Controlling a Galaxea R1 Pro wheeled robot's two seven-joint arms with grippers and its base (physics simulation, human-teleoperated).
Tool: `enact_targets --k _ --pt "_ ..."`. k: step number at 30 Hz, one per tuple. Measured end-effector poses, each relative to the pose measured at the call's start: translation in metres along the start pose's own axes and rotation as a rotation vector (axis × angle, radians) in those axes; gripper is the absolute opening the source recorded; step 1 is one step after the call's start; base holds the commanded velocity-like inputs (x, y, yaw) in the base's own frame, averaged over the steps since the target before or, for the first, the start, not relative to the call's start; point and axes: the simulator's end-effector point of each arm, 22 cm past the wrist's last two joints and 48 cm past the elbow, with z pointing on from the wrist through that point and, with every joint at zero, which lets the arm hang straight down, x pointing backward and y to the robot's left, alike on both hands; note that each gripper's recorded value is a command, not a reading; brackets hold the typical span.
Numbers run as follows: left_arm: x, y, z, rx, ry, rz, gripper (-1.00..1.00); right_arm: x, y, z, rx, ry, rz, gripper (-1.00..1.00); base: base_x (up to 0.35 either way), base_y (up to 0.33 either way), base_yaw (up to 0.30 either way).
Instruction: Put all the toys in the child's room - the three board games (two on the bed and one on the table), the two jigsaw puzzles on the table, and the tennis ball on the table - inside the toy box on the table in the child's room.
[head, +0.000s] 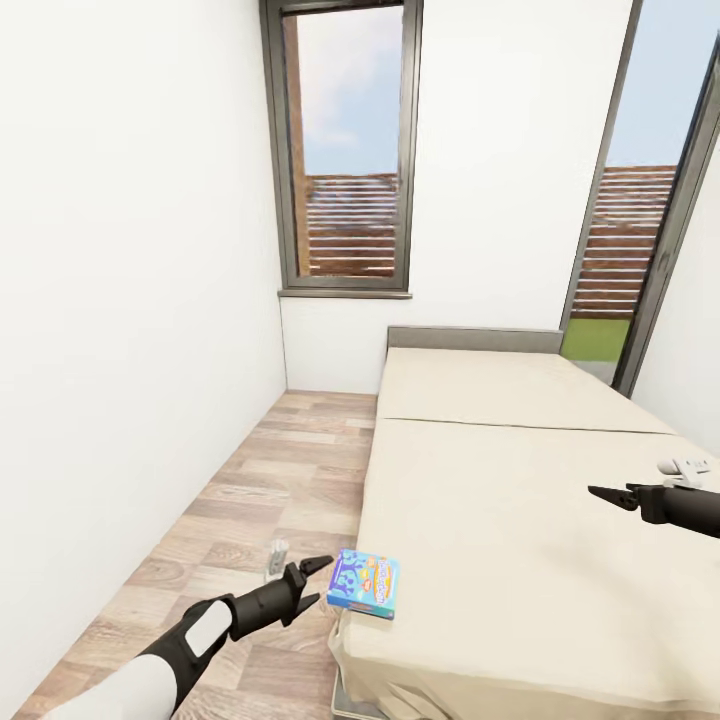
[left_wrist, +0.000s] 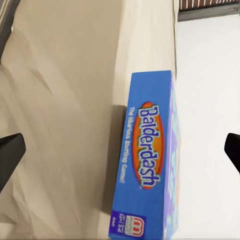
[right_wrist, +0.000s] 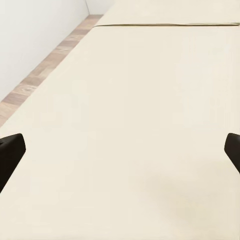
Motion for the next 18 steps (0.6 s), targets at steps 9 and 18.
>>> enact_targets --k 9,18 --pt "0.0061 -0.0018 0.0037 -0.004 0.023 0.012 1.00 0.0000 0.0000 0.0000 0.000 0.000 0.000 1.00 0.000 0.000 -0.041" --pt "0.0086 -0.0038 0.0058 0.001 0.028 0.011 1.00 0.0000 0.0000 0.0001 0.000 0.000 0.000 1.00 0.000 0.000 -0.111"
